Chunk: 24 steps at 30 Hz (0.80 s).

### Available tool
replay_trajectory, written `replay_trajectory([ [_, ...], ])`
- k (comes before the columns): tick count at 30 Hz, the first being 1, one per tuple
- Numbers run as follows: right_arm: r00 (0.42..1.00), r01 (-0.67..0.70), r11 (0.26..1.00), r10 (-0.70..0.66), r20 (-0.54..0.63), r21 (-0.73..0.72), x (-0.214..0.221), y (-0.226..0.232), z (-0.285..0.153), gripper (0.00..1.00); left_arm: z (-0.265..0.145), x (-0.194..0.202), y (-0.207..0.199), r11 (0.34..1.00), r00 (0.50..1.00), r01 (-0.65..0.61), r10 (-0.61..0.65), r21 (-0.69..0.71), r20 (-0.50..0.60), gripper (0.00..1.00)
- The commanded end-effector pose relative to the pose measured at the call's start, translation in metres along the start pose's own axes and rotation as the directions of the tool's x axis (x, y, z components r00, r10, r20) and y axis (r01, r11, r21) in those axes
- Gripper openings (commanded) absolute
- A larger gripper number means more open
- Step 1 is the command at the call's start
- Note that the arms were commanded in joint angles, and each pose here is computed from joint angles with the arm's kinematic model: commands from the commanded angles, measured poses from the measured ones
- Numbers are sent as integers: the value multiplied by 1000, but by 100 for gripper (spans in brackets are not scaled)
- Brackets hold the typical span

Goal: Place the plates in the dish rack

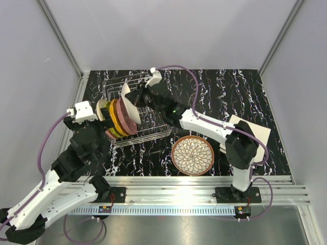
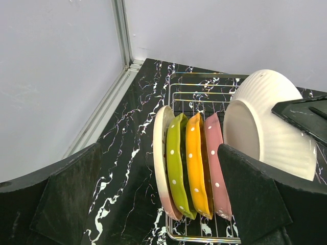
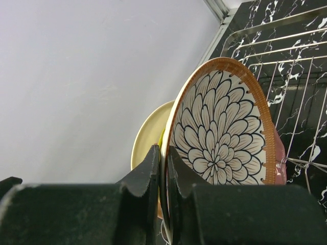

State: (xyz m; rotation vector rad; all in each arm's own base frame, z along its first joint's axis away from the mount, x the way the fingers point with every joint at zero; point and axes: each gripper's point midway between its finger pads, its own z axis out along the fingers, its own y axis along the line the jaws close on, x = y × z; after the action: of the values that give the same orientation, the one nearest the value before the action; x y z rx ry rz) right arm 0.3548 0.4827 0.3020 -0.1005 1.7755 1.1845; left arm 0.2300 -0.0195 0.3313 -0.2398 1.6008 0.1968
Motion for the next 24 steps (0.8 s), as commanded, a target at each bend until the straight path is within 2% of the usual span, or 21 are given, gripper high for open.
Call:
replay_trajectory([
  [1,966,-50,977,100,240,-205,-85,67,-8,0,2,-8,-1,999,999,47,-47,-11,25,99],
  [11,967,-88,985,120,227,-148,-67,43,4,0,2,-8,-1,999,998,50,-50,-5,25,99],
  [24,956,-27,983,79,282,-183,-105,75,-9,0,2,-9,-2,999,998,50,-50,-3,23,99],
])
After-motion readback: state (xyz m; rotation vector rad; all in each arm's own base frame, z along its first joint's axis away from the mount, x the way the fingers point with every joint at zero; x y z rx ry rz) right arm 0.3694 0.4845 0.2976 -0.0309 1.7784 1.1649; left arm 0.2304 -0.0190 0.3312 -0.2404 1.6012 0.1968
